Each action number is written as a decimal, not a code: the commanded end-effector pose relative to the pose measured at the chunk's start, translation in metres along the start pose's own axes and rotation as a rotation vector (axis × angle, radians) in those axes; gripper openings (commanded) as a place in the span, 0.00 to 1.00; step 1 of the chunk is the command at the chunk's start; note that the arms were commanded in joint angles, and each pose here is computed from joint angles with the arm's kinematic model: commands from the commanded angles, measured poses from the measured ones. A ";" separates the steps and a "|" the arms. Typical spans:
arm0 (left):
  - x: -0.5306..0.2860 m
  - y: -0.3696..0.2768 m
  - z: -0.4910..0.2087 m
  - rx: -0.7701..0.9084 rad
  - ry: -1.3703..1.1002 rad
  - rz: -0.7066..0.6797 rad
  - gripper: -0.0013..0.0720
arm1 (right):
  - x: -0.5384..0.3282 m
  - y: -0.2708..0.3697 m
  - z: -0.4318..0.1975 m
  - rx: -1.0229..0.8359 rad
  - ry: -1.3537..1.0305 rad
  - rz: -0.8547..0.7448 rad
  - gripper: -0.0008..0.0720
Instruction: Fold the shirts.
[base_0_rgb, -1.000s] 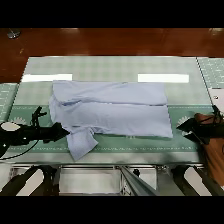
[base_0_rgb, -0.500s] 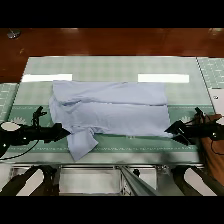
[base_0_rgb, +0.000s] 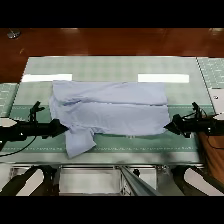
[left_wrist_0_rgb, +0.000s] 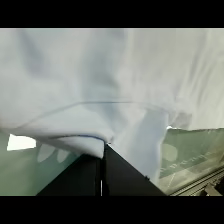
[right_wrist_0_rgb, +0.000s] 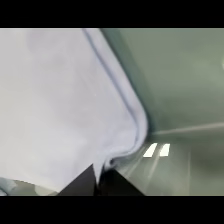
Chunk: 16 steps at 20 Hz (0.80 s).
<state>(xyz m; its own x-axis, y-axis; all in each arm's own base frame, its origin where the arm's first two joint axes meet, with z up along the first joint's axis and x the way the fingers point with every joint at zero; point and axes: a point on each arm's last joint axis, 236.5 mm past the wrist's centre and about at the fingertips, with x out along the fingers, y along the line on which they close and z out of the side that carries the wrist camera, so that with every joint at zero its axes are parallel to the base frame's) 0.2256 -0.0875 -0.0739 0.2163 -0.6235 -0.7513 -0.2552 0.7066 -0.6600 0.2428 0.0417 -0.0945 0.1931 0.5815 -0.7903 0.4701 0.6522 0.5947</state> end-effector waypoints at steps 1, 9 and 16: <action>-0.026 -0.015 0.031 0.037 -0.067 -0.014 0.04 | -0.015 0.021 0.017 -0.072 -0.026 0.034 0.04; -0.044 -0.056 0.148 0.077 -0.254 -0.019 0.04 | -0.031 0.106 0.116 -0.191 -0.198 0.048 0.04; -0.028 -0.064 0.240 0.037 -0.232 -0.043 0.04 | -0.004 0.121 0.178 -0.167 -0.178 0.014 0.04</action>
<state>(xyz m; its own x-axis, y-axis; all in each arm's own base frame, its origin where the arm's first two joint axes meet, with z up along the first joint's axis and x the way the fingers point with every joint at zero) 0.4304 -0.0389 -0.0049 0.4479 -0.5516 -0.7036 -0.1901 0.7102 -0.6778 0.4265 0.0352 -0.0357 0.3523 0.5188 -0.7789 0.2943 0.7287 0.6184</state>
